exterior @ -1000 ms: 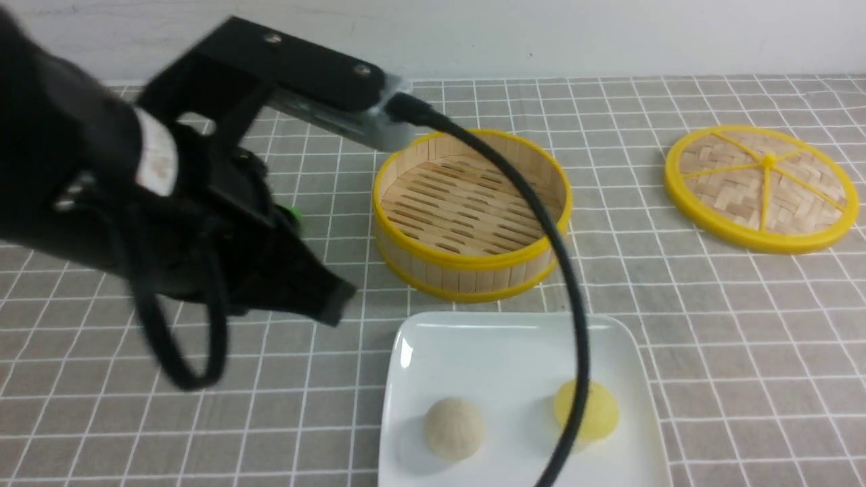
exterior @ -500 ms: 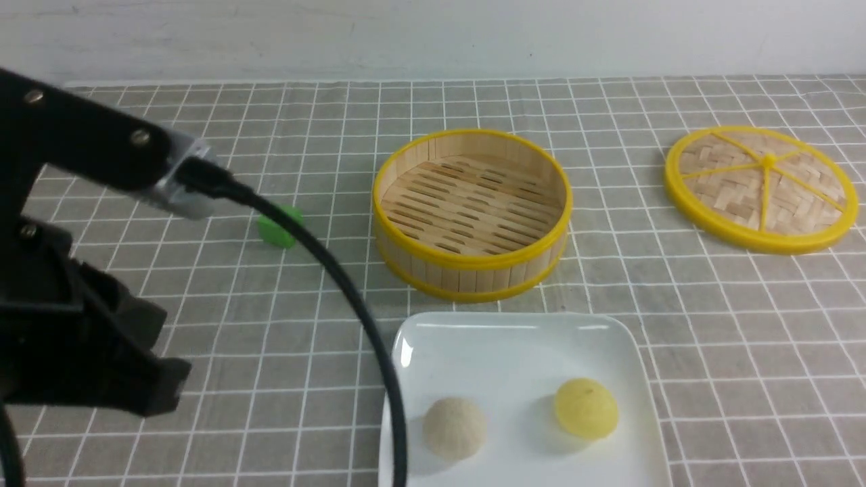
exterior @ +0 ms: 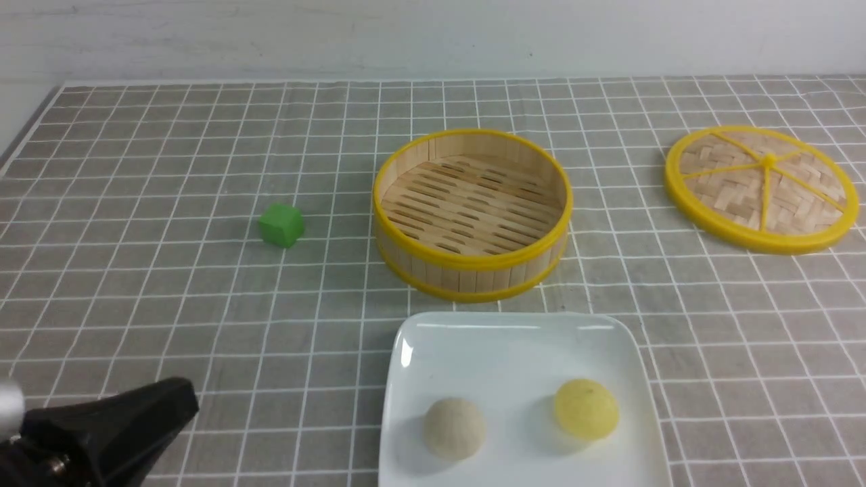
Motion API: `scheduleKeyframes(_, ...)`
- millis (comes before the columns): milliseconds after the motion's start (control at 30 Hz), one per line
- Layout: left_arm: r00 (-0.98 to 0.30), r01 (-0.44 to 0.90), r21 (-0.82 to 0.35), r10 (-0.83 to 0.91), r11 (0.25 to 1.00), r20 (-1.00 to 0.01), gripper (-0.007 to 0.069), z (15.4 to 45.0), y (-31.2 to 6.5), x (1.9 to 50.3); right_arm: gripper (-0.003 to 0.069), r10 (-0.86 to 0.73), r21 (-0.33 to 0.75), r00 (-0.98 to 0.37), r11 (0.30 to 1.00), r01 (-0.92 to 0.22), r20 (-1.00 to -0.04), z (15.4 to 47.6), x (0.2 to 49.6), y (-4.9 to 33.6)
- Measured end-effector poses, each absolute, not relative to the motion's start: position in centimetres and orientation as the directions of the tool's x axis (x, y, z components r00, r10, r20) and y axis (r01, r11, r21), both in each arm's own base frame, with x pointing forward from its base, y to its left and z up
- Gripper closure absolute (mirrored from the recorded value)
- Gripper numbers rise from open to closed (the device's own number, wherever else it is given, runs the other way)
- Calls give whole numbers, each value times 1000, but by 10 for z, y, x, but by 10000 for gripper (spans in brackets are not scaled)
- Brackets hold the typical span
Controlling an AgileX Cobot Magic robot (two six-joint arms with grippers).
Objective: Put the steamed buns into the plate on the grey tablecloth.
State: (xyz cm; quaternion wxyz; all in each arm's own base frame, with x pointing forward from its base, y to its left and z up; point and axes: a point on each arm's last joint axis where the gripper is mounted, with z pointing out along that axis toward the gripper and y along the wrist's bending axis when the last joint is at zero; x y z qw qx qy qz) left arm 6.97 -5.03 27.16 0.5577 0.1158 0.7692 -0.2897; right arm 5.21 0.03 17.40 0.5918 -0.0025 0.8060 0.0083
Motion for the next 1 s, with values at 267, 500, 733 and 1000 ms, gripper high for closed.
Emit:
scheduleKeyframes(267,-195,608,-217,-122,764,-973,601,269,-56,68,536,5,9,-299,1000,-14,-954,174,52,0)
scheduleKeyframes(500,-232,560,-179,-54,809,-971,594,261,-51,70,529,5,9,-299,1000,-14,-954,174,52,0)
scheduleKeyframes(733,-316,498,-197,-35,845,-948,588,248,-46,71,520,2,6,-299,1000,-14,-954,174,52,0)
scheduleKeyframes(1000,-334,333,-110,8,937,-943,581,211,-26,67,513,-6,-1,-299,1000,-16,-954,174,52,0)
